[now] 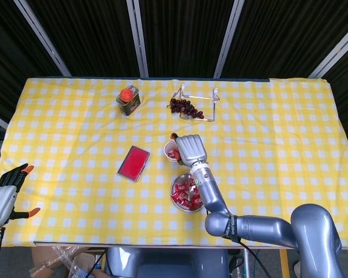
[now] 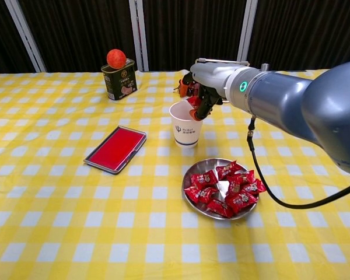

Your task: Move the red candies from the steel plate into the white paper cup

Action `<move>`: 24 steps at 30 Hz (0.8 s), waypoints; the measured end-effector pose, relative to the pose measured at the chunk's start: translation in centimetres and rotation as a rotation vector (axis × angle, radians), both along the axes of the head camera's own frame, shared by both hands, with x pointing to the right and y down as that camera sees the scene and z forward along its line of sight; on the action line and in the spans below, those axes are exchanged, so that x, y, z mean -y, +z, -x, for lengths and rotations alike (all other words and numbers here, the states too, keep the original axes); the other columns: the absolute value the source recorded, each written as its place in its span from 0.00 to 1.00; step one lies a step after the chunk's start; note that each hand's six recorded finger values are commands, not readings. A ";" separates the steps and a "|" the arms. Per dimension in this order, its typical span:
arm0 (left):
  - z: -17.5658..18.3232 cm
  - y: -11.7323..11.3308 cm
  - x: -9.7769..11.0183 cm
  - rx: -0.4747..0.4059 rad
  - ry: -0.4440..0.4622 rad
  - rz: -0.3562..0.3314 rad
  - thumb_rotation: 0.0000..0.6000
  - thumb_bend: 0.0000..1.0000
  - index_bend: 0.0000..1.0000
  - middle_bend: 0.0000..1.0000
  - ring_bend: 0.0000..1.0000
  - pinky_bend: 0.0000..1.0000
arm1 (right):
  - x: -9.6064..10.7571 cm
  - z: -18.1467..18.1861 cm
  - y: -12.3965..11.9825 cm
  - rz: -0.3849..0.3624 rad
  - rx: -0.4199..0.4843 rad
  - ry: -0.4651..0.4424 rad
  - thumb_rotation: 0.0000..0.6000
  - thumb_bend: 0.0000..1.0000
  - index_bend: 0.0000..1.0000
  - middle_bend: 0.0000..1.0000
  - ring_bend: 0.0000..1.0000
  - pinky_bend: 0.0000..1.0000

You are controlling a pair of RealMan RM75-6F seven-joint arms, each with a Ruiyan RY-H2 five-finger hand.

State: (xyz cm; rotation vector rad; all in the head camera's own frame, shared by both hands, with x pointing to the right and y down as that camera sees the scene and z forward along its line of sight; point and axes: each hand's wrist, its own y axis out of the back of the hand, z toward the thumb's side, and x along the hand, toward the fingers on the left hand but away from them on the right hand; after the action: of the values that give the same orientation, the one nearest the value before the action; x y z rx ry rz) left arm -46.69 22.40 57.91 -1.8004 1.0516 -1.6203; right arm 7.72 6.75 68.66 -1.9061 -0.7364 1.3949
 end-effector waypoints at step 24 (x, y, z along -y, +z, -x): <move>0.1 0.0 0.1 -0.006 -0.007 0.004 1.00 0.04 0.00 0.00 0.00 0.00 | 1.2 1.6 0.3 -0.056 -0.020 -0.017 1.00 0.40 0.15 0.81 0.82 0.92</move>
State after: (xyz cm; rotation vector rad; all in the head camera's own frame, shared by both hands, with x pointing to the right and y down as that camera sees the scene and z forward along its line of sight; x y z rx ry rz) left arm -46.78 22.27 57.94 -1.8067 1.0590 -1.6236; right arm 6.16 5.53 69.00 -1.8487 -0.7404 1.3669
